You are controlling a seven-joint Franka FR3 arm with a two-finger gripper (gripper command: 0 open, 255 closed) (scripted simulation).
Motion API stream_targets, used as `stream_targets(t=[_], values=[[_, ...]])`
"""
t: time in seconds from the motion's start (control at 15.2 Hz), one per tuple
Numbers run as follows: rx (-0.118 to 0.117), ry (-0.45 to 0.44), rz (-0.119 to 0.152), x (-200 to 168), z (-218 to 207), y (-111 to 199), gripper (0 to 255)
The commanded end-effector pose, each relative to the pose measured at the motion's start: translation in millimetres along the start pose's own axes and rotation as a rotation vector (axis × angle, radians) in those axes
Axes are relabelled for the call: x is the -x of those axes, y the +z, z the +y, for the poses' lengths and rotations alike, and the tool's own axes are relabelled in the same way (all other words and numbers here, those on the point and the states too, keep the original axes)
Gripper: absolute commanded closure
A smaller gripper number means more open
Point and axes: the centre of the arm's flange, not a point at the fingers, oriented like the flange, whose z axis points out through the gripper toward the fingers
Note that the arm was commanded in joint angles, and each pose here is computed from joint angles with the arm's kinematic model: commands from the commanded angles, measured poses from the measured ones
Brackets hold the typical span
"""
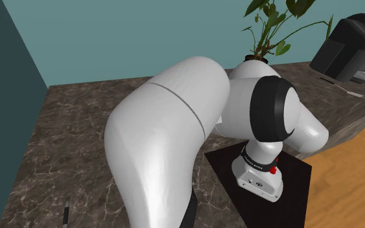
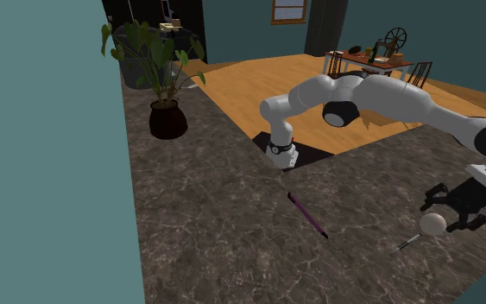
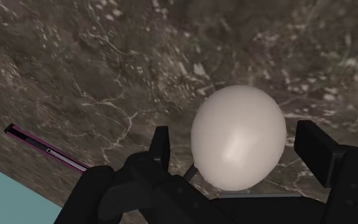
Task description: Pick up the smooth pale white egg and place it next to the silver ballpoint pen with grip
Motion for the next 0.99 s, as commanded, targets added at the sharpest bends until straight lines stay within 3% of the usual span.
stream_targets(t=[0.0, 0.2, 0.46, 0.92], values=[[0.000, 0.000, 0.000, 0.0, 0.0, 0.0, 0], [0.000, 0.000, 0.000, 0.0, 0.0, 0.0, 0], [0.000, 0.000, 0.000, 0.0, 0.0, -50.1, 0], [0.000, 0.000, 0.000, 0.0, 0.0, -50.1, 0]])
